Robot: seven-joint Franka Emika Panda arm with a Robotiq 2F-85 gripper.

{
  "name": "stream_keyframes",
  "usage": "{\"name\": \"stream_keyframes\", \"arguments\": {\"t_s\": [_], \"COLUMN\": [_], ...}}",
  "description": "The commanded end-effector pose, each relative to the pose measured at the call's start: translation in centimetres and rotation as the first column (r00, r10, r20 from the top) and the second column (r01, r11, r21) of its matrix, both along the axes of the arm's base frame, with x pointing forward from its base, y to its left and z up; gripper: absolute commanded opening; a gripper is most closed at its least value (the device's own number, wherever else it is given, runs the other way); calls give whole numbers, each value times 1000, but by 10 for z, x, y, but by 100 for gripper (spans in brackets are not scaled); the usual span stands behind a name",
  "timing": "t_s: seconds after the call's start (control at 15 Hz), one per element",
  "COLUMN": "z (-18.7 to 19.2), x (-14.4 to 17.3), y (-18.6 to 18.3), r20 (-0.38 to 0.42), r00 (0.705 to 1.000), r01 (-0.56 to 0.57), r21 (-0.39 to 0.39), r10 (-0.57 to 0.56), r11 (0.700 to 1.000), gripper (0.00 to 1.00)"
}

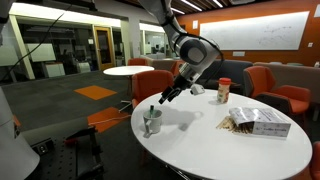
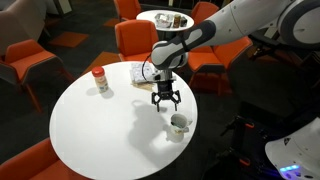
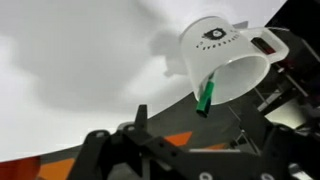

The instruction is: Put the marker in the mug

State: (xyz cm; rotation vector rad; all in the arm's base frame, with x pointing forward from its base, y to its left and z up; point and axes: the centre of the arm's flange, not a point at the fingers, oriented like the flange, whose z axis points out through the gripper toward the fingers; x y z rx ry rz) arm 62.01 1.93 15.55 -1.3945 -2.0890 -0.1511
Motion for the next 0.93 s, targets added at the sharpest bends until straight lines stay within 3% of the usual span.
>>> {"name": "stream_keyframes", "arguments": {"t_s": [0.0,0.4,0.6,0.87], "z": [25,46,45,39], "x": [-23,-33,-39,-45], "y": [10,14,15,15], "r20": [78,226,313,415], "r00": [992,943,907,855], "r01": [109,306,393,494], "r21": [-146,-309,-381,-474], "r10": [-99,-244,-283,-310], "r11": [983,900,837,729], "gripper": [100,100,100,100]}}
